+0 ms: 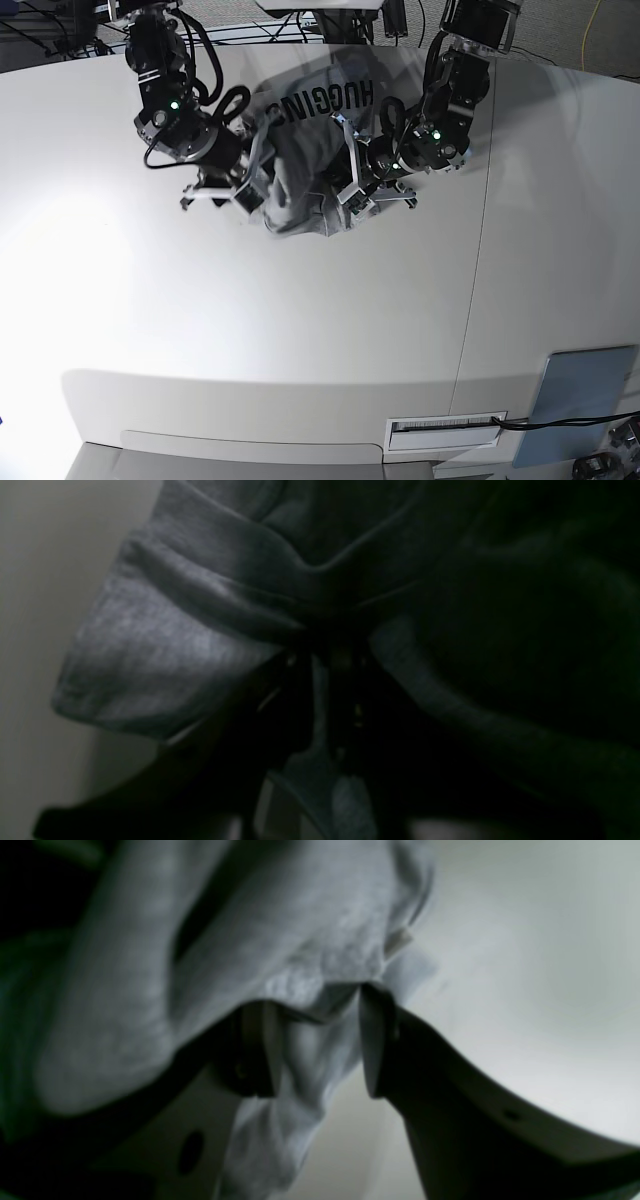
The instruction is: Fold the T-shirt properly
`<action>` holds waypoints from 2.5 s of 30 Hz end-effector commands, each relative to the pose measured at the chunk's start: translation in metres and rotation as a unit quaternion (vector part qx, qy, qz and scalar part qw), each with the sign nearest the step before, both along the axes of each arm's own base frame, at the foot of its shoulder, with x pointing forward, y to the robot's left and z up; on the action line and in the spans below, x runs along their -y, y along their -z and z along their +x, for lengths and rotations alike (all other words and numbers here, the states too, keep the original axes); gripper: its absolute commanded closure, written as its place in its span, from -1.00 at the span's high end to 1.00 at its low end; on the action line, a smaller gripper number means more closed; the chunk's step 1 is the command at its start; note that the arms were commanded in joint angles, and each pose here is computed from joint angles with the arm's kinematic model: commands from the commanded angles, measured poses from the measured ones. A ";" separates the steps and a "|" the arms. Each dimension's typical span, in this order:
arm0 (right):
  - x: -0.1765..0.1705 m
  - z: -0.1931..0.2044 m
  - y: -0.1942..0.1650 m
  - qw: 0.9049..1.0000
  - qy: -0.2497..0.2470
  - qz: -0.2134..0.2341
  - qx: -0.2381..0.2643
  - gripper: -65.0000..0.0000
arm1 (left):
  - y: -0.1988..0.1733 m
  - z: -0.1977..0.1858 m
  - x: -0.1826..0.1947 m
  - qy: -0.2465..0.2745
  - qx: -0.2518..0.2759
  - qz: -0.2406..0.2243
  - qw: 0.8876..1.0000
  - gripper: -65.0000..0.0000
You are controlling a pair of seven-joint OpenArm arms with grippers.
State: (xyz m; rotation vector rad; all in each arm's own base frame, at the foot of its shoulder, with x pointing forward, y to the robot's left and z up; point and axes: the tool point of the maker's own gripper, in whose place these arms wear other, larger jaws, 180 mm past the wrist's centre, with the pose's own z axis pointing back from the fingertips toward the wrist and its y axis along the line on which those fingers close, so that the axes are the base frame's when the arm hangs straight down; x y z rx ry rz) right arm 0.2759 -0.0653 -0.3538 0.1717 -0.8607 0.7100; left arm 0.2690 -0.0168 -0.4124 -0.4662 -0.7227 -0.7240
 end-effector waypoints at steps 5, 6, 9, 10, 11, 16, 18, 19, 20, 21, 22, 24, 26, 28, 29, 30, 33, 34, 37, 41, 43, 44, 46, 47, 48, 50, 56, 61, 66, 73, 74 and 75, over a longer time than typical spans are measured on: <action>0.008 0.043 -0.043 0.995 0.032 0.005 0.095 -0.25 | -0.006 0.006 0.000 0.000 0.010 0.002 1.000 -0.76; 0.010 0.048 -0.046 0.994 0.037 -0.001 0.101 -0.25 | -0.006 0.006 0.000 0.000 0.010 0.001 1.000 -0.76; 0.024 0.058 -0.050 0.991 0.061 -0.036 0.113 -0.25 | -0.006 0.006 0.000 0.000 0.010 0.001 1.000 -0.76; 0.032 0.061 -0.050 0.989 0.073 -0.052 0.117 -0.25 | -0.006 0.006 0.000 0.000 0.010 0.001 1.000 -0.76; 0.039 0.063 -0.051 0.986 0.088 -0.066 0.124 -0.25 | -0.006 0.006 0.000 0.000 0.010 0.002 1.000 -0.76; 0.061 0.066 -0.052 0.982 0.119 -0.088 0.122 -0.25 | -0.007 0.006 0.000 0.000 0.010 0.001 1.000 -0.76; 0.063 0.065 -0.055 0.981 0.124 -0.084 0.120 -0.25 | -0.007 0.006 0.000 0.000 0.011 0.001 1.000 -0.76; 0.061 0.064 -0.059 0.982 0.124 -0.074 0.121 -0.25 | -0.007 0.006 0.000 0.000 0.011 0.000 1.000 -0.76; 0.057 0.063 -0.065 0.983 0.122 -0.056 0.124 -0.25 | -0.007 0.006 0.000 0.000 0.011 0.001 1.000 -0.76; 0.050 0.061 -0.074 0.984 0.117 -0.031 0.129 -0.25 | -0.007 0.006 0.000 0.000 0.011 0.000 1.000 -0.76; 0.040 0.058 -0.086 0.985 0.108 -0.002 0.137 -0.25 | -0.007 0.006 0.000 0.000 0.011 0.000 1.000 -0.76; 0.017 0.047 -0.109 0.984 0.080 0.063 0.148 -0.25 | -0.007 0.006 0.000 0.000 0.011 0.000 1.000 -0.76; -0.006 0.032 -0.120 0.983 0.036 0.109 0.142 -0.25 | -0.007 0.006 0.000 0.000 0.011 0.000 1.000 -0.76; -0.016 0.020 -0.115 0.984 0.014 0.127 0.122 -0.25 | -0.007 0.006 0.000 0.000 0.011 0.001 1.000 -0.76; -0.017 0.017 -0.110 0.986 0.014 0.126 0.112 -0.25 | -0.007 0.006 0.000 0.000 0.011 0.001 1.000 -0.76; -0.018 0.014 -0.106 0.987 0.014 0.125 0.104 -0.25 | -0.007 0.006 0.000 0.000 0.011 0.000 1.000 -0.76; -0.019 0.008 -0.098 0.988 0.015 0.125 0.091 -0.25 | -0.007 0.006 0.001 0.000 0.011 -0.002 1.000 -0.76; -0.019 0.006 -0.094 0.988 0.016 0.124 0.084 -0.25 | -0.008 0.006 0.002 0.000 0.011 -0.002 1.000 -0.76; -0.015 0.004 -0.070 0.991 0.021 0.119 0.052 -0.25 | -0.010 0.005 0.005 -0.001 0.007 -0.017 1.000 -0.76; -0.005 0.011 -0.035 0.994 0.033 0.103 0.030 -0.25 | -0.010 0.005 0.004 -0.001 0.006 -0.016 1.000 -0.76; 0.008 0.018 -0.019 0.996 0.049 0.068 0.025 -0.25 | -0.010 0.005 0.005 0.000 0.006 -0.016 1.000 -0.76; 0.012 0.019 -0.012 0.997 0.053 0.054 0.019 -0.25 | -0.010 0.005 0.005 0.000 0.006 -0.016 1.000 -0.76; 0.021 0.021 0.001 0.998 0.059 0.028 0.009 -0.25 | -0.010 0.005 0.005 0.001 0.006 -0.017 1.000 -0.76; 0.025 0.021 0.008 0.998 0.062 0.015 0.003 -0.25 | -0.011 0.005 0.005 0.001 0.007 -0.017 1.000 -0.76; 0.029 0.020 0.014 0.998 0.064 0.005 -0.003 -0.25 | -0.011 0.005 0.005 0.001 0.008 -0.017 1.000 -0.76; 0.036 0.017 0.026 0.997 0.068 -0.015 -0.017 -0.25 | -0.013 0.006 0.005 0.001 0.010 -0.018 1.000 -0.76; 0.043 0.011 0.044 0.996 0.075 -0.028 -0.045 -0.25 | -0.036 0.013 0.009 0.005 0.044 -0.027 0.999 -0.76; 0.053 0.017 0.020 0.995 0.095 -0.019 -0.028 -0.25 | -0.070 0.022 0.005 -0.019 0.074 -0.074 0.994 -0.76; 0.075 0.014 -0.035 0.991 0.132 0.025 0.027 -0.25 | -0.099 0.026 -0.025 -0.066 0.096 -0.122 0.986 -0.76; 0.135 -0.039 -0.058 0.978 0.206 -0.019 0.014 -0.25 | -0.110 0.006 -0.087 -0.138 0.109 -0.140 0.975 -0.76; 0.147 -0.050 -0.055 0.975 0.221 -0.035 -0.001 -0.25 | -0.106 0.001 -0.099 -0.153 0.104 -0.130 0.974 -0.76; 0.158 -0.061 -0.053 0.970 0.236 -0.051 -0.014 -0.26 | -0.101 -0.005 -0.110 -0.167 0.097 -0.118 0.974 -0.76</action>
